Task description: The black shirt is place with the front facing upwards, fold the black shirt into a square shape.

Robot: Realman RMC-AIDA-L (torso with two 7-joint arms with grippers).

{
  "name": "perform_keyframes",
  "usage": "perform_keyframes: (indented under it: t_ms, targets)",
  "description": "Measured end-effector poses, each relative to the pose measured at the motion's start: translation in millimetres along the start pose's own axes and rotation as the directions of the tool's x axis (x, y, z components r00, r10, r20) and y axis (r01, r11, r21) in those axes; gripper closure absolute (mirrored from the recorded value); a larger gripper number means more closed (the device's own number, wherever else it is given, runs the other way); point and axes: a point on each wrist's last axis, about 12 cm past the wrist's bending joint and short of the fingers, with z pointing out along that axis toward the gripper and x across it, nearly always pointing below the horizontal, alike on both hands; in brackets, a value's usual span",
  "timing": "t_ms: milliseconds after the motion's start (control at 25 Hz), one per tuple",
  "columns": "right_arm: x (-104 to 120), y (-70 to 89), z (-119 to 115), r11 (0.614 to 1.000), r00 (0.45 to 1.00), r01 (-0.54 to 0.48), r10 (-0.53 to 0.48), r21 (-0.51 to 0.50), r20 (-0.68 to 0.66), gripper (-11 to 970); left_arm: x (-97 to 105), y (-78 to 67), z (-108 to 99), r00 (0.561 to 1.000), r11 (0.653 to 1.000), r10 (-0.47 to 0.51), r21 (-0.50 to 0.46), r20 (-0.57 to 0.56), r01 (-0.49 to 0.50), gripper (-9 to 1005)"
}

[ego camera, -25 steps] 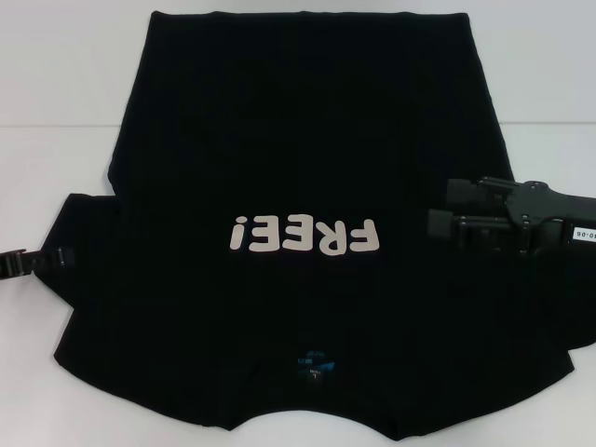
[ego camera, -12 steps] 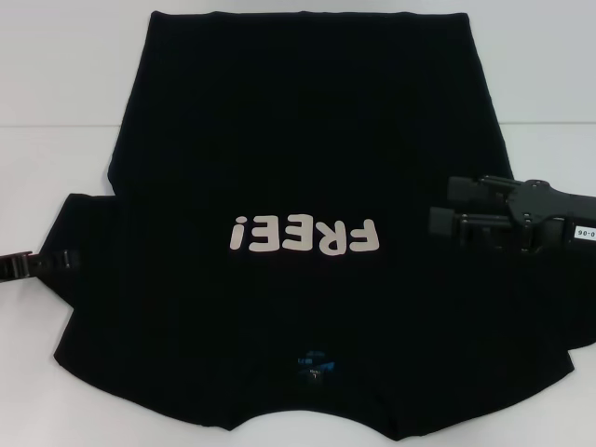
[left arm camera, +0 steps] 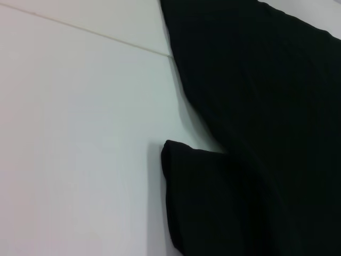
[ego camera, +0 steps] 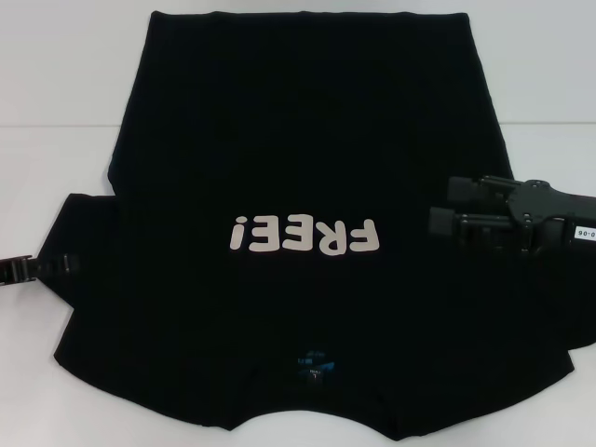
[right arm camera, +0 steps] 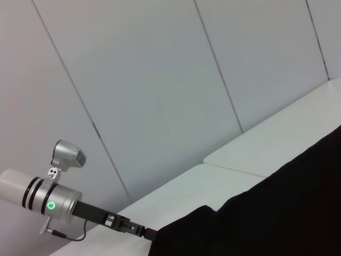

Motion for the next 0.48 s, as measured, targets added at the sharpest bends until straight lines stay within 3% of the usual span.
perform_keyframes:
  t_ms: [480]
  targets:
    - [-0.1,-0.4,0.0,1.000,1.000,0.000,0.000,0.003,0.001,48,1.2,0.9,0.9,1.000,1.000,-0.005,-0.008,-0.004,0.005,121]
